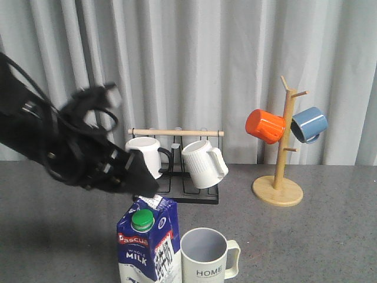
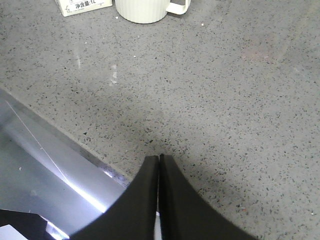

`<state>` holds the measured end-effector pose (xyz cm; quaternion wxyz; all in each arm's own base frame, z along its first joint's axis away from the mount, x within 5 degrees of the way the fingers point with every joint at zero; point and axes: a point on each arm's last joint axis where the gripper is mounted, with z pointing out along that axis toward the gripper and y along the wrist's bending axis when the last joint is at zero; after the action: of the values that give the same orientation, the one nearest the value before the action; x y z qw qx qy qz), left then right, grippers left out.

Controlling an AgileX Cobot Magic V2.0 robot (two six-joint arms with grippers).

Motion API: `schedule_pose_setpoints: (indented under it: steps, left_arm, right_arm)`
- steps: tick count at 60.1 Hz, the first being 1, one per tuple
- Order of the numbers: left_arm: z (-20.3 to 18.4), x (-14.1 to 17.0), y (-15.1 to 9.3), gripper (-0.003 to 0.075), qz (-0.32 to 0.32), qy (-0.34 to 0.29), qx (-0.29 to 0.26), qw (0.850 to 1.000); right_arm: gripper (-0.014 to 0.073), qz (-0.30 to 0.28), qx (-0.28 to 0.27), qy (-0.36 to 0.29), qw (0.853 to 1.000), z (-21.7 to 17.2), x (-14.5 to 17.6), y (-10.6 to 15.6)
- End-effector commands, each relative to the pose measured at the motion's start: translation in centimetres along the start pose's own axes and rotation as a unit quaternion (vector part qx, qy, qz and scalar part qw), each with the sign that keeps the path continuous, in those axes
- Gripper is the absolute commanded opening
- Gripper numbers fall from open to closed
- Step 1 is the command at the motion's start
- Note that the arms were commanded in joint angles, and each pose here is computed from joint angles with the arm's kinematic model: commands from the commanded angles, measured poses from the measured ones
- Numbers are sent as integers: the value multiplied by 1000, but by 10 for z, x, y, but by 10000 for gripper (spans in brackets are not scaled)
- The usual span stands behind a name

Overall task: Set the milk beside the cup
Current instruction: 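Open the left gripper and lift it away from the carton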

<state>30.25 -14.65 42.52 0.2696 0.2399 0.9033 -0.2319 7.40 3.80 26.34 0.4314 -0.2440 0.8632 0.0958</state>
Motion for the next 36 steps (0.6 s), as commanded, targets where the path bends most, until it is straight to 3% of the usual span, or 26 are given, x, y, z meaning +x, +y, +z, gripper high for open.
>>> schedule_pose_setpoints:
  steps: [1, 8, 18, 36]
  left_arm:
    - [-60, 5, -30, 491, 19, -76, 17, 997]
    - [-97, 17, -43, 342, 43, -116, -1, 992]
    - [-144, 39, -55, 4, 82, -167, -55, 981]
    - [-186, 85, -66, -8, 100, -233, -99, 962]
  right_arm:
    - [-5, 0, 12, -47, 999, -4, -13, -2]
    - [-5, 10, 15, -60, 998, -4, -16, -3]
    - [-5, 12, 15, -61, 998, -4, -16, -3]
    - [-5, 12, 15, -61, 998, -4, -16, -3]
